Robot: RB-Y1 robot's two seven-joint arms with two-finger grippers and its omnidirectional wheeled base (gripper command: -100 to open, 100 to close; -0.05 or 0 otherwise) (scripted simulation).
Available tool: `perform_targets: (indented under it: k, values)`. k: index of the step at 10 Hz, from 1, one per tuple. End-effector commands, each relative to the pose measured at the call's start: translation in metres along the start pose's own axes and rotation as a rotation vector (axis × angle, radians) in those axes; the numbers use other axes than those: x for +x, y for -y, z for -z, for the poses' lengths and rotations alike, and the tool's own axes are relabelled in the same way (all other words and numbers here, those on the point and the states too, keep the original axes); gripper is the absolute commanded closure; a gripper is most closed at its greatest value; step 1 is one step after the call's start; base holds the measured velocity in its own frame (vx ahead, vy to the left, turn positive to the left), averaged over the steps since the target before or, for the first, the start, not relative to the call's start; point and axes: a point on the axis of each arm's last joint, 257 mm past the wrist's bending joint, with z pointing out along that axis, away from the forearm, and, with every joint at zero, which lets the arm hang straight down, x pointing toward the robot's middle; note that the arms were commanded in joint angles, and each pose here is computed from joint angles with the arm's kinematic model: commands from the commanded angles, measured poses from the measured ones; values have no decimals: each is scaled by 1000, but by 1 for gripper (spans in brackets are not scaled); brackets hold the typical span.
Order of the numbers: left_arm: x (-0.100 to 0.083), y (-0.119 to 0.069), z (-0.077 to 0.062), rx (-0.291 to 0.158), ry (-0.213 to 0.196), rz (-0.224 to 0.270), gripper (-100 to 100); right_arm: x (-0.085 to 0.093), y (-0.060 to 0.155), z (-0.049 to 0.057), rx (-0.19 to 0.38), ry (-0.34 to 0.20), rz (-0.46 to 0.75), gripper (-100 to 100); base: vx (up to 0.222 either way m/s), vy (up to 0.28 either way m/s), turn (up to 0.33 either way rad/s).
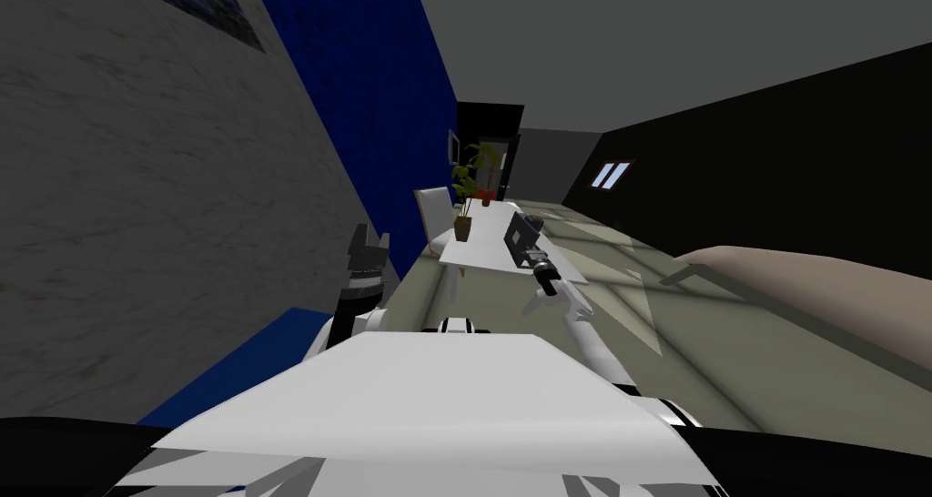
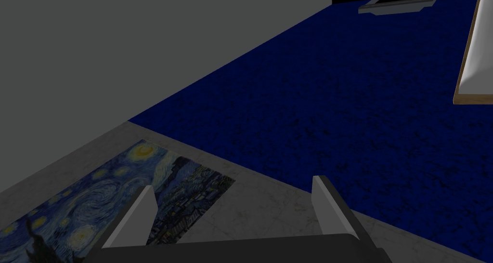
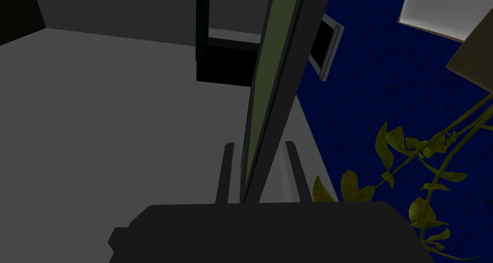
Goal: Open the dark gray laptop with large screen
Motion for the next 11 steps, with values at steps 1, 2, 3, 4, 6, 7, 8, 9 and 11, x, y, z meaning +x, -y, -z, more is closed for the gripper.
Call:
perform_targets:
  k: [1, 2, 3, 4, 6, 7, 8, 9, 11]
  values:
    - [0, 0, 0, 0, 0, 0, 0, 16, -7, -2, 3, -9, -150, 100, -6, -76, -37]
    - [0, 0, 0, 0, 0, 0, 0, 19, -10, -3, 1, -8, -191, 100, -11, -84, -30]
    - [0, 0, 0, 0, 0, 0, 0, 7, -11, -5, -10, 13, -159, 100, -7, -31, 8]
    - [0, 0, 0, 0, 0, 0, 0, 12, -27, 2, -20, 15, -209, 100, 21, -74, -7]
    - [0, 0, 0, 0, 0, 0, 0, 20, -38, 9, -23, 10, -241, 100, 33, -92, 1]
    - [0, 0, 0, 0, 0, 0, 0, 21, -41, 10, -23, 9, -251, 100, 36, -79, -5]
    - [0, 0, 0, 0, 0, 0, 0, 27, -52, 17, -25, 4, -285, 100, 37, -86, -3]
    - [0, 0, 0, 0, 0, 0, 0, 28, -54, 17, -25, 3, -293, 100, 28, -73, -1]
    - [0, 0, 0, 0, 0, 0, 0, 35, -67, 25, -25, -1, -335, 100, 33, -86, -6]
